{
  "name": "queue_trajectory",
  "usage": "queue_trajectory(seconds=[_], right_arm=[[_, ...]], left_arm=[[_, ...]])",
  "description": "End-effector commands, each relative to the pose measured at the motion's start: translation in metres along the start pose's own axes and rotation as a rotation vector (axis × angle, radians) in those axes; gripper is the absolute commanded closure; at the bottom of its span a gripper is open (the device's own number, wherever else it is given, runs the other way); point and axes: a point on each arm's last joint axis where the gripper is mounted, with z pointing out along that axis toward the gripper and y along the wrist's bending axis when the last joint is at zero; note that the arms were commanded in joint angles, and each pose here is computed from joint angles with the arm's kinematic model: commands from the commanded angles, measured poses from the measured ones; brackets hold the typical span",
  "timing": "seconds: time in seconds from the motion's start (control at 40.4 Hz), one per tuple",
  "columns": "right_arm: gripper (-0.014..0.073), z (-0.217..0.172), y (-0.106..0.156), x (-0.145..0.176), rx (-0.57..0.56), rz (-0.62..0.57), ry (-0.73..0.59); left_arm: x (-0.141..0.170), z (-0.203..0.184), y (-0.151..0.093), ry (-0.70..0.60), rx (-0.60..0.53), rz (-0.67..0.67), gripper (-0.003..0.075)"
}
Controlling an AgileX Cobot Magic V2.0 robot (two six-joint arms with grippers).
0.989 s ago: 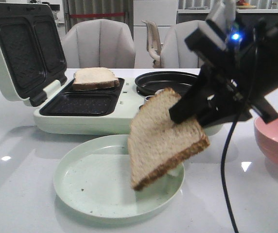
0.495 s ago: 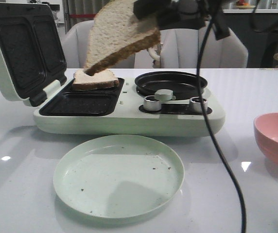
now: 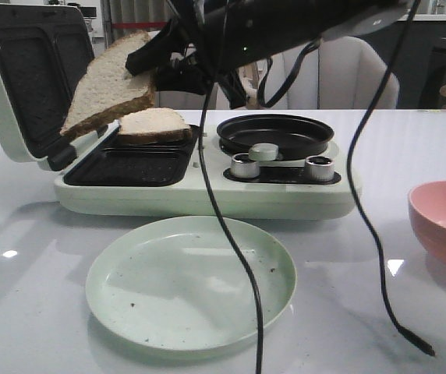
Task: Make breakfast with bread and shrimp
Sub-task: 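Place the bread with the right gripper onto the other sandwich plate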
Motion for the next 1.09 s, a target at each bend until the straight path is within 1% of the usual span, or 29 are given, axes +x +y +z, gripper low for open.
queue_trajectory(seconds=[0.0,0.049,0.124,0.173,0.247,0.272,0.321,0.371,0.544,0.594,0.643,0.717,0.742,0.791,0.816,0.841,0.866,0.89,0.915,0.989,1.063], right_arm=[[0.053,-0.003,0.021,-0.021,-0.12,0.034,-0.084],[0.0519,0.002,0.012,-0.02,-0.102,0.044,-0.086],[0.0457,0.005,0.003,-0.02,-0.07,0.049,-0.09],[0.0384,0.005,-0.003,-0.02,-0.051,0.052,-0.094],[0.0251,0.003,-0.006,-0.022,-0.044,0.056,-0.101],[0.0186,0.002,-0.007,-0.023,-0.046,0.056,-0.102],[0.0111,-0.001,-0.009,-0.025,-0.044,0.059,-0.109],[0.0062,-0.004,-0.01,-0.027,-0.057,0.06,-0.105],[0.0057,-0.024,-0.011,-0.036,-0.125,0.043,-0.086],[0.0057,-0.031,-0.008,-0.038,-0.122,0.011,-0.072],[0.0057,-0.04,-0.002,-0.041,-0.095,-0.033,-0.051],[0.0057,-0.054,0.012,-0.042,-0.013,-0.126,0.001],[0.0057,-0.058,0.016,-0.043,0.018,-0.14,0.016],[0.0057,-0.071,0.03,-0.042,0.107,-0.218,0.064],[0.0057,-0.076,0.035,-0.042,0.146,-0.229,0.078],[0.0057,-0.083,0.041,-0.041,0.196,-0.273,0.101],[0.0057,-0.088,0.047,-0.04,0.236,-0.281,0.115],[0.0057,-0.096,0.053,-0.04,0.288,-0.32,0.134],[0.0057,-0.102,0.058,-0.039,0.327,-0.319,0.142],[0.0057,-0.126,0.077,-0.035,0.463,-0.377,0.171],[0.0057,-0.149,0.094,-0.027,0.542,-0.409,0.167]], left_arm=[[-0.012,-0.005,-0.002,-0.092,0.022,0.007,0.0211],[-0.012,-0.005,-0.002,-0.092,0.022,0.007,0.0211],[-0.012,-0.005,-0.002,-0.092,0.022,0.007,0.0211],[-0.012,-0.005,-0.002,-0.092,0.022,0.007,0.0211],[-0.012,-0.005,-0.002,-0.092,0.022,0.007,0.0211],[-0.012,-0.005,-0.002,-0.092,0.022,0.007,0.0211],[-0.012,-0.005,-0.002,-0.092,0.022,0.007,0.0211],[-0.012,-0.005,-0.002,-0.092,0.022,0.007,0.0211],[-0.012,-0.005,-0.001,-0.093,0.02,0.008,0.0211],[-0.012,-0.005,-0.001,-0.093,0.02,0.008,0.0211],[-0.012,-0.005,-0.001,-0.093,0.02,0.008,0.0211],[-0.012,-0.005,-0.001,-0.093,0.02,0.008,0.0211],[-0.012,-0.005,-0.001,-0.093,0.02,0.008,0.0211],[-0.012,-0.005,-0.001,-0.093,0.019,0.009,0.0211],[-0.012,-0.005,-0.001,-0.093,0.019,0.009,0.0211],[-0.012,-0.005,-0.001,-0.094,0.019,0.009,0.0211],[-0.012,-0.005,-0.001,-0.094,0.017,0.01,0.0211],[-0.012,-0.005,-0.001,-0.094,0.017,0.01,0.0211],[-0.012,-0.005,-0.001,-0.095,0.017,0.01,0.0211],[-0.012,-0.005,-0.001,-0.095,0.017,0.01,0.0211],[-0.012,-0.005,-0.001,-0.095,0.017,0.01,0.0211]])
